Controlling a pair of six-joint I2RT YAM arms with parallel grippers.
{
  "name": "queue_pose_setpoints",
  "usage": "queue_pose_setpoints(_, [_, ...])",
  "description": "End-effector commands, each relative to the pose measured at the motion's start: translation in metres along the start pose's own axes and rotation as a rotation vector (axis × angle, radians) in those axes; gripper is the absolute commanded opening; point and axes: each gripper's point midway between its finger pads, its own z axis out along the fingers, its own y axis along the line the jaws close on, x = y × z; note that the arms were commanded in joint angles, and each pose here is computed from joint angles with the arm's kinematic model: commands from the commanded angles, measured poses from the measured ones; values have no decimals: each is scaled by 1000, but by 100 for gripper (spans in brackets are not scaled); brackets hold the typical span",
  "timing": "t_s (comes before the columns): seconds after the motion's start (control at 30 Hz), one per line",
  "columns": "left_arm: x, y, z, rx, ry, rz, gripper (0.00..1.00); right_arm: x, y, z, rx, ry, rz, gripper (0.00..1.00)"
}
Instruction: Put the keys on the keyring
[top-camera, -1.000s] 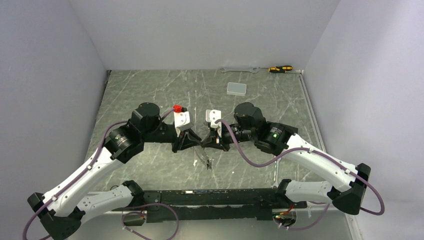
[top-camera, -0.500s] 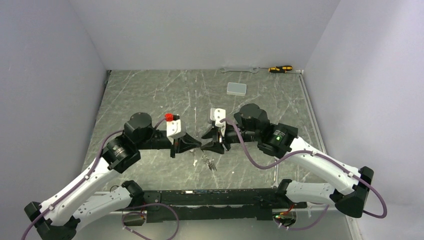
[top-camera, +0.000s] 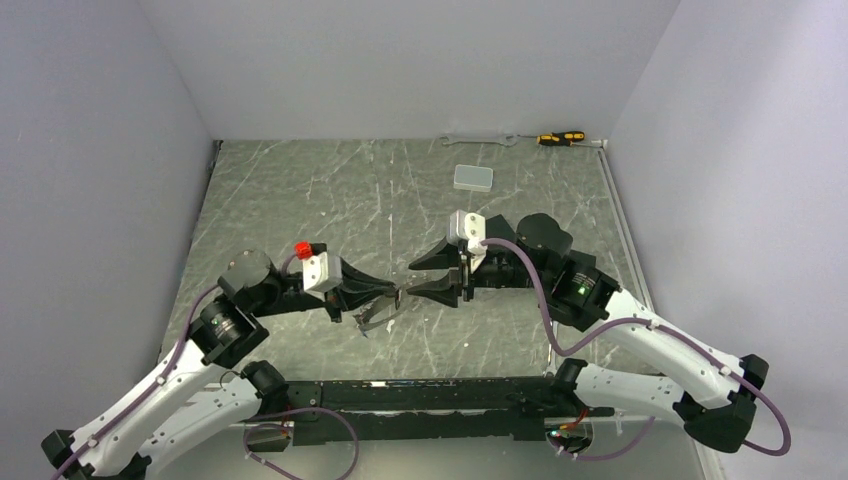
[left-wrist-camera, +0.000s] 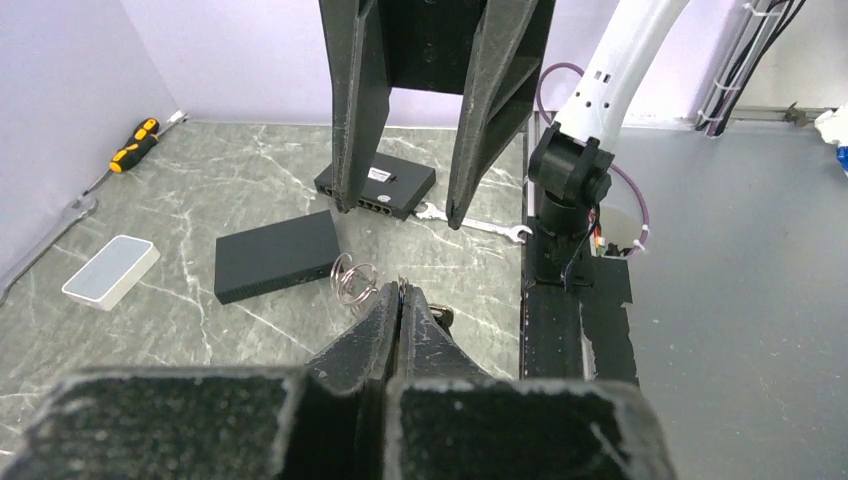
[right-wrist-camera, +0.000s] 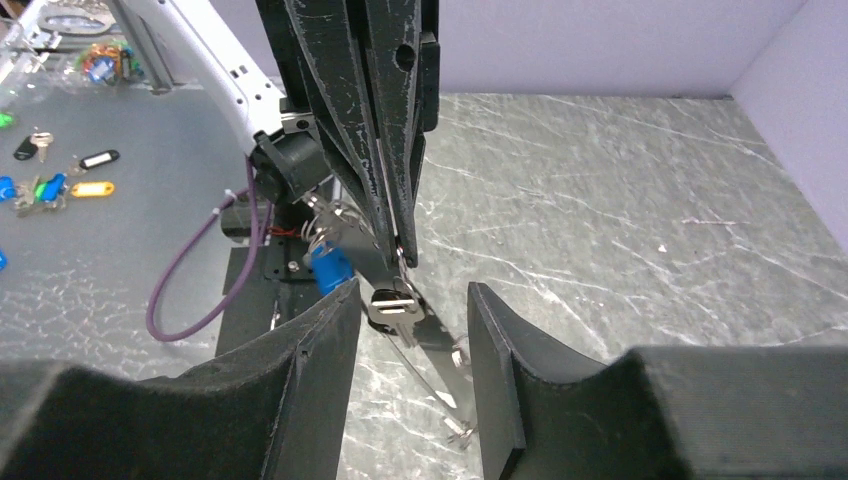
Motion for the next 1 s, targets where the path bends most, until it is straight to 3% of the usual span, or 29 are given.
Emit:
queue_pose_setpoints(0.0, [-38,1,-4,-33,-161,39,0,-12,7,2,-49,-53,13,45])
queue_pose_setpoints(0.4, [-45,-9,-10,-8,-215,28,0,-8,15,15,-150,-28,38,41])
queue_pose_setpoints(0.97, [-43,-13,-12,3,-223,22,0,-18,11,16,-142,-36,7,42])
